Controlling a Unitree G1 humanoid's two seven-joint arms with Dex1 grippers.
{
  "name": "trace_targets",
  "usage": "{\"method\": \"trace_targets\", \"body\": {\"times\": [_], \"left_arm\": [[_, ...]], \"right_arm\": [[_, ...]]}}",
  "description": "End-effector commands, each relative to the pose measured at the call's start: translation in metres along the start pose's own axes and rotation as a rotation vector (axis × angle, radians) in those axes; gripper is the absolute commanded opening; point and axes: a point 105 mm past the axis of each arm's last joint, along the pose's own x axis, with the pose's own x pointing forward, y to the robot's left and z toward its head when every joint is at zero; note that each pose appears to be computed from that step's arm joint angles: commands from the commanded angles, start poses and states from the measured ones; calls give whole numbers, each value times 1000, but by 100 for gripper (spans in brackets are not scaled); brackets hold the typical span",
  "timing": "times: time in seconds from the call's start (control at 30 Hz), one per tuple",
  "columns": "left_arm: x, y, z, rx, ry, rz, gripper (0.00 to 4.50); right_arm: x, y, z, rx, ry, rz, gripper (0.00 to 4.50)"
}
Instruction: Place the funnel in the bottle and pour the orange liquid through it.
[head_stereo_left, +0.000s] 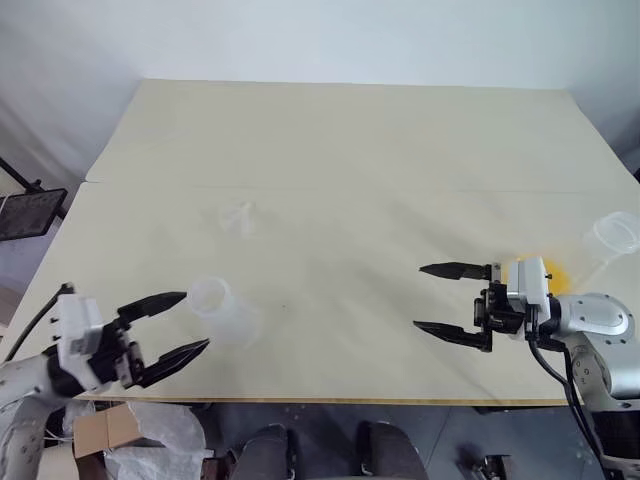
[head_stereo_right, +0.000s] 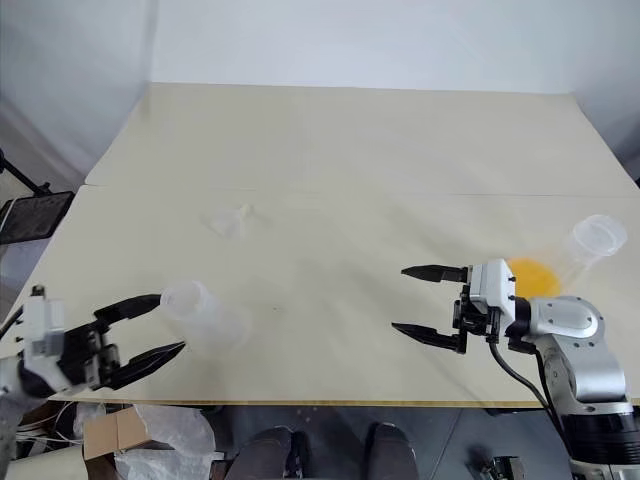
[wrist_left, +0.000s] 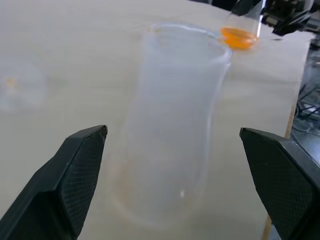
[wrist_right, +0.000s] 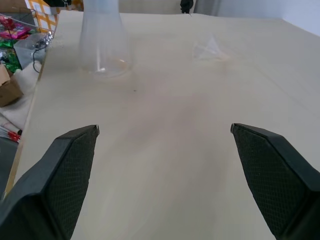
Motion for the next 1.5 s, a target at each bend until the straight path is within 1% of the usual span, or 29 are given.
{"method": "trace_targets", "body": {"times": [0.03, 0.13, 0.3, 0.33, 0.37, 0.43, 0.5, 0.53, 0.57, 0.67, 0.7, 0.77, 0.83, 0.87, 0.93, 0.97, 1.03, 1.07, 1.1, 1.17, 1.3, 1.37, 1.4, 1.5], "left_arm": [[16, 5, 4, 36, -48, -5, 450], [28, 6, 8, 41, -83, -29, 450], [32, 7, 9, 42, -99, -43, 450], [33, 7, 10, 45, -102, -47, 412], [34, 6, 10, 46, -102, -55, 393], [35, 6, 10, 49, -103, -64, 339], [37, 7, 12, 36, -126, -64, 273], [39, 9, 16, 38, -144, -64, 249], [41, 10, 18, 45, -148, -69, 239], [48, 10, 22, 56, -158, -99, 239], [55, 10, 26, 58, -176, -108, 239], [75, 12, 35, 75, -216, -123, 239], [96, 10, 37, 98, -223, -149, 239], [110, 5, 38, 116, -237, -194, 239], [128, -2, 40, 155, -251, -239, 239], [149, -3, 41, 162, -261, -240, 239], [179, -3, 40, 176, -253, -231, 239], [199, -4, 42, 184, -277, -236, 239], [212, -6, 44, 192, -294, -242, 239], [247, -11, 55, 207, -359, -250, 239], [288, -18, 66, 236, -373, -286, 239], [299, -22, 68, 233, -362, -330, 239], [302, -23, 67, 265, -347, -342, 239], [308, -20, 62, 278, -304, -348, 239]], "right_arm": [[-7, -4, 9, -47, 0, -47, 443], [-8, 0, 7, -37, 4, -67, 443], [-10, 3, 4, -24, 9, -97, 443], [-10, 4, 3, -23, 10, -103, 450], [-10, 4, 2, -23, 10, -107, 450], [-10, 4, 1, -30, 13, -117, 450], [-11, 4, -1, -31, 12, -127, 450], [-12, 4, -2, -32, 16, -134, 450], [-13, 5, -3, -32, 18, -142, 450], [-15, 7, -5, -28, 22, -172, 450], [-18, 8, -5, -25, 26, -193, 450], [-26, 9, -7, -21, 37, -258, 450], [-34, 11, -7, -22, 52, -312, 450], [-39, 13, -7, -19, 58, -347, 450], [-43, 15, -7, -18, 66, -387, 450], [-49, 17, -7, -21, 78, -421, 450], [-57, 20, -7, -26, 94, -468, 450], [-63, 22, -7, -24, 103, -501, 450], [-66, 24, -6, -23, 109, -521, 450], [-70, 32, -8, -13, 129, -560, 450], [-68, 43, -6, 6, 123, -607, 450], [-65, 46, -5, 9, 119, -618, 450], [-64, 46, -3, 8, 113, -624, 450], [-62, 44, 2, 0, 101, -638, 450]]}}
